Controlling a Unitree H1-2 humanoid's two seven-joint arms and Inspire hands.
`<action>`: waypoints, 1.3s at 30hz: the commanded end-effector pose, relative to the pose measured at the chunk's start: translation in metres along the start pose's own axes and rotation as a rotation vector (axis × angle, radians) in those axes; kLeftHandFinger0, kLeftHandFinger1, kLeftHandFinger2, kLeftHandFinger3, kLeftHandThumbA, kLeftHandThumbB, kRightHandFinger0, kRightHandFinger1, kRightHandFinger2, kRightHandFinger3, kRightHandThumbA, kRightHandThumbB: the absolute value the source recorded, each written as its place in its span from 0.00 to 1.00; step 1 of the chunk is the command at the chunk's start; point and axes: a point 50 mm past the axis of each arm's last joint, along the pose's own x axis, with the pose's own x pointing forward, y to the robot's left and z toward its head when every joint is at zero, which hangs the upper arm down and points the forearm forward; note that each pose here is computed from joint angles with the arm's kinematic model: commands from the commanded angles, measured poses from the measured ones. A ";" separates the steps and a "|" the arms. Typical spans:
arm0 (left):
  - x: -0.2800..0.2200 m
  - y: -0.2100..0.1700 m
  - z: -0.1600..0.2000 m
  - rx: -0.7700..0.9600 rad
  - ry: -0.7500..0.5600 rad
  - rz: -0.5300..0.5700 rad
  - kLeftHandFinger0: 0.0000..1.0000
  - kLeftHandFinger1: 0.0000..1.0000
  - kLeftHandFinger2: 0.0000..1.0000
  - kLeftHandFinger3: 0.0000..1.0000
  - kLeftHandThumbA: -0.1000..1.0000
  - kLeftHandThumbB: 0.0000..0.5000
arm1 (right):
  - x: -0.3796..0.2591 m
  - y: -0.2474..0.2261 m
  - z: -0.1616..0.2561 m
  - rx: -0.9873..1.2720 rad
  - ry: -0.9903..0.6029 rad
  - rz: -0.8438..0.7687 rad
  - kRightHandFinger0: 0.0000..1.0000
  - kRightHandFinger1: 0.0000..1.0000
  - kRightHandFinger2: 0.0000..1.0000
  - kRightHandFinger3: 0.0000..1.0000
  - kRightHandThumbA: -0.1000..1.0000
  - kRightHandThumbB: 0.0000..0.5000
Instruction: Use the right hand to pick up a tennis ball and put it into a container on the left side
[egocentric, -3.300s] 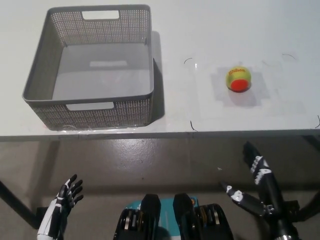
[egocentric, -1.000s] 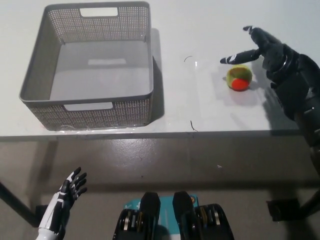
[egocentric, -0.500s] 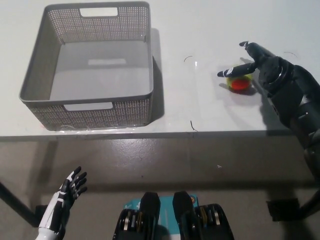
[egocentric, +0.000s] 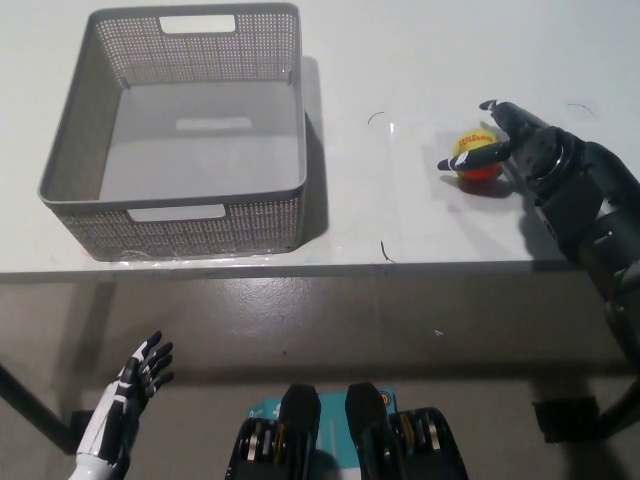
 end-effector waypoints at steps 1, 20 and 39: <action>0.006 0.010 0.009 0.008 -0.061 -0.006 1.00 1.00 1.00 1.00 1.00 0.45 | -0.002 -0.021 0.021 -0.029 -0.053 -0.047 1.00 1.00 1.00 1.00 1.00 0.94; 0.009 0.011 0.012 0.009 -0.066 -0.004 1.00 1.00 1.00 1.00 1.00 0.43 | -0.001 -0.015 0.015 0.032 -0.060 -0.040 1.00 1.00 1.00 1.00 1.00 0.85; 0.005 0.012 0.009 -0.002 -0.057 0.001 1.00 1.00 1.00 1.00 1.00 0.39 | -0.002 0.005 0.003 0.469 -0.145 -0.271 0.02 0.51 0.84 0.83 0.00 0.25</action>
